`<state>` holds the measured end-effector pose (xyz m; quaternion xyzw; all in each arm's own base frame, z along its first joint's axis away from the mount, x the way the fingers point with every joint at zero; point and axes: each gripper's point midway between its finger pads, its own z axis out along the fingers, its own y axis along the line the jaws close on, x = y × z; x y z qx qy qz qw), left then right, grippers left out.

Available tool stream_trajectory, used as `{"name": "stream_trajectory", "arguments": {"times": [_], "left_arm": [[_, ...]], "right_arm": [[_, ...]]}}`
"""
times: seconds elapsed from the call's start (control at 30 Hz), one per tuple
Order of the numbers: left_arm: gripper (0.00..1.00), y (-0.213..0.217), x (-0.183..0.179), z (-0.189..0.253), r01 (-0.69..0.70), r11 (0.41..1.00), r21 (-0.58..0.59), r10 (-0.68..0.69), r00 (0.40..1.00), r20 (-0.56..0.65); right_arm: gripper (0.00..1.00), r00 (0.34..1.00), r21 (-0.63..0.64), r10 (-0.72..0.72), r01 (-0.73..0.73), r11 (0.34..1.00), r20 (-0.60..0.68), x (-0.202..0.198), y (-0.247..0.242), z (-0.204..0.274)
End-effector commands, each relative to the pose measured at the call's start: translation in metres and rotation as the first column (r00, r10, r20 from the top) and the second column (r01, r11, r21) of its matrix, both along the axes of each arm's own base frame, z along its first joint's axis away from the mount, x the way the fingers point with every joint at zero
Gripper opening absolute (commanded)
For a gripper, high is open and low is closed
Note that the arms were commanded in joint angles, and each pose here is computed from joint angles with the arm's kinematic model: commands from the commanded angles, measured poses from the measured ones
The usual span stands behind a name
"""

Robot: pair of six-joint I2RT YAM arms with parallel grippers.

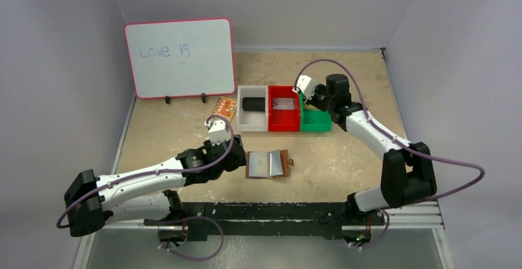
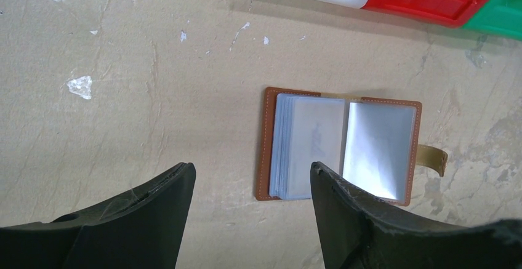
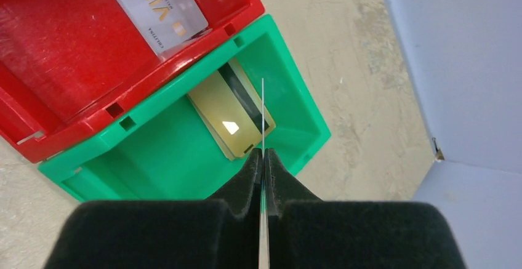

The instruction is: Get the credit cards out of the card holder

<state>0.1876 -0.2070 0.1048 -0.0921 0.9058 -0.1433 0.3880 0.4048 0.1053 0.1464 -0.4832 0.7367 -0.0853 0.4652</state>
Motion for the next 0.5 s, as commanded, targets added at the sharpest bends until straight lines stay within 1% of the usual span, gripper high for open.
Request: {"name": "stream_trajectory", "arguments": {"times": [0.0,0.13,0.23,0.37,0.47], "left_arm": [[0.69,0.008,0.004,0.003,-0.025,1.0,0.014,0.025,0.999,0.027],[0.7,0.009,0.004,0.003,-0.028,0.999,0.022,0.027,0.999,0.029],[0.7,0.012,0.004,0.003,-0.033,0.999,0.03,0.032,0.999,0.029],[0.7,0.016,0.005,0.009,-0.049,0.998,0.03,0.047,0.998,0.04],[0.7,0.022,0.005,0.016,-0.069,0.997,0.027,0.068,0.996,0.056]], "right_arm": [[0.0,0.998,-0.011,0.06,-0.06,0.998,0.026,0.017,0.011,0.017],[0.0,0.996,-0.023,0.086,-0.086,0.996,-0.006,0.021,0.016,0.003],[0.0,0.996,-0.074,0.086,-0.088,0.993,-0.024,0.024,0.01,-0.009],[0.01,0.994,-0.087,0.109,-0.109,0.99,-0.006,0.033,0.009,-0.01],[0.01,0.993,-0.098,0.112,-0.113,0.989,-0.023,0.04,0.008,-0.019]]}}
